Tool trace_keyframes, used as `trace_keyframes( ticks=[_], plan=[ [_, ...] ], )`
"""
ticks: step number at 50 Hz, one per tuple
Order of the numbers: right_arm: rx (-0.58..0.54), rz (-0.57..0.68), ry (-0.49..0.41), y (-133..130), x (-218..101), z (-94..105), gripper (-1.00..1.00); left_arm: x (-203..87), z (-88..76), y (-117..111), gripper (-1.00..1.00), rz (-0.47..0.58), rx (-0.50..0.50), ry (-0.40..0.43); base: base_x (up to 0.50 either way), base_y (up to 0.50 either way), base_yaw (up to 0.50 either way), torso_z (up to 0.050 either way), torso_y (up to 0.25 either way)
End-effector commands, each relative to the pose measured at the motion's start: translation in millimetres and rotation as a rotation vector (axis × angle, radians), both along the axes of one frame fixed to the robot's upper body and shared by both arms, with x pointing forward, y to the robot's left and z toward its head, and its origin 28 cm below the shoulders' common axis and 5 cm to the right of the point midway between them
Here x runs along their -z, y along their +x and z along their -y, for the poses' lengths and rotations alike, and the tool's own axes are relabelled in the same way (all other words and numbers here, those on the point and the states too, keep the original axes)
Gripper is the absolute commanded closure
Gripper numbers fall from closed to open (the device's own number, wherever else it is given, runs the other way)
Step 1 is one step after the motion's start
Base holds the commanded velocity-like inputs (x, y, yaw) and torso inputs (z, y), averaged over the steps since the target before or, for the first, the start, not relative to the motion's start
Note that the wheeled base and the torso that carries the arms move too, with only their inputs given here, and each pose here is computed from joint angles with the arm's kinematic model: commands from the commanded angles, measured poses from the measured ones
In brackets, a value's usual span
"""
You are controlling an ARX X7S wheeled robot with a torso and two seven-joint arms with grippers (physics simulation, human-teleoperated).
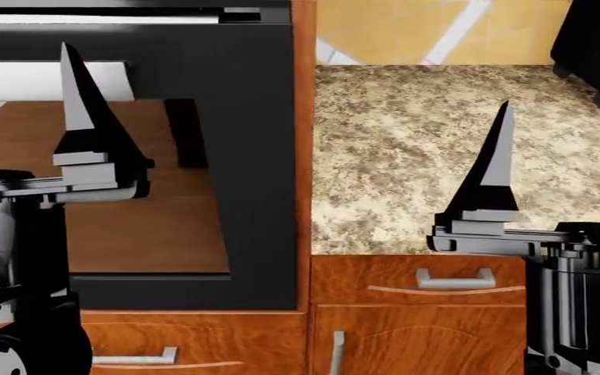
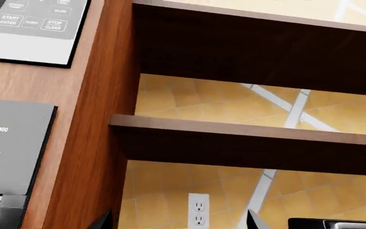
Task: Preheat the oven by turning the temperature knob.
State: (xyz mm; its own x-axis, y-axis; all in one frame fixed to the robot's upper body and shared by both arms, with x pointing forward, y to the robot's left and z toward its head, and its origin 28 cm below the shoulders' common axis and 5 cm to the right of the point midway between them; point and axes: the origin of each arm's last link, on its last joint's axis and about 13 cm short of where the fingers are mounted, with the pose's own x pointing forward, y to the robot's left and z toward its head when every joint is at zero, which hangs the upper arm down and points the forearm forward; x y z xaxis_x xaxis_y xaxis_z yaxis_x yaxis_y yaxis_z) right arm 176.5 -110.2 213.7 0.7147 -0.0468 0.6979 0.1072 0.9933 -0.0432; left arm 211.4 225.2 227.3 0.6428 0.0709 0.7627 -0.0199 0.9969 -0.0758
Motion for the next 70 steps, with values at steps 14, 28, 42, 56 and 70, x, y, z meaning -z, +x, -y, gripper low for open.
trace_keyframes(
  ticks=[14, 28, 42, 56, 70],
  plan=[
    [-0.003, 0.003, -0.004, -1.3, -0.4, -0.5, -1.00, -0.2, -0.1, -0.1, -1.00, 0.002, -0.002, 0.004, 0.00, 0.50, 0.00, 0.000, 0.000],
    [-0.009, 0.000, -0.005, -1.4, -0.2, -0.7, -1.00, -0.3, -0.6, -0.1, -1.00, -0.001, -0.001, 0.002, 0.00, 0.50, 0.00, 0.000, 0.000],
    [0.002, 0.001, -0.002, -0.3, -0.1, -0.5, -1.00, -0.1, 0.0, 0.3, -1.00, 0.002, -0.002, 0.005, 0.00, 0.48, 0.00, 0.000, 0.000],
    [-0.006, -0.002, 0.008, -0.6, 0.0, -0.5, -1.00, -0.2, 0.1, -0.4, -1.00, 0.004, -0.001, 0.006, 0.00, 0.04, 0.00, 0.000, 0.000],
    [-0.002, -0.005, 0.004, -2.6, -0.1, -0.4, -1.00, -0.8, -1.6, -5.2, -1.00, 0.040, 0.064, 0.009, 0.00, 0.00, 0.00, 0.008, 0.000]
  ],
)
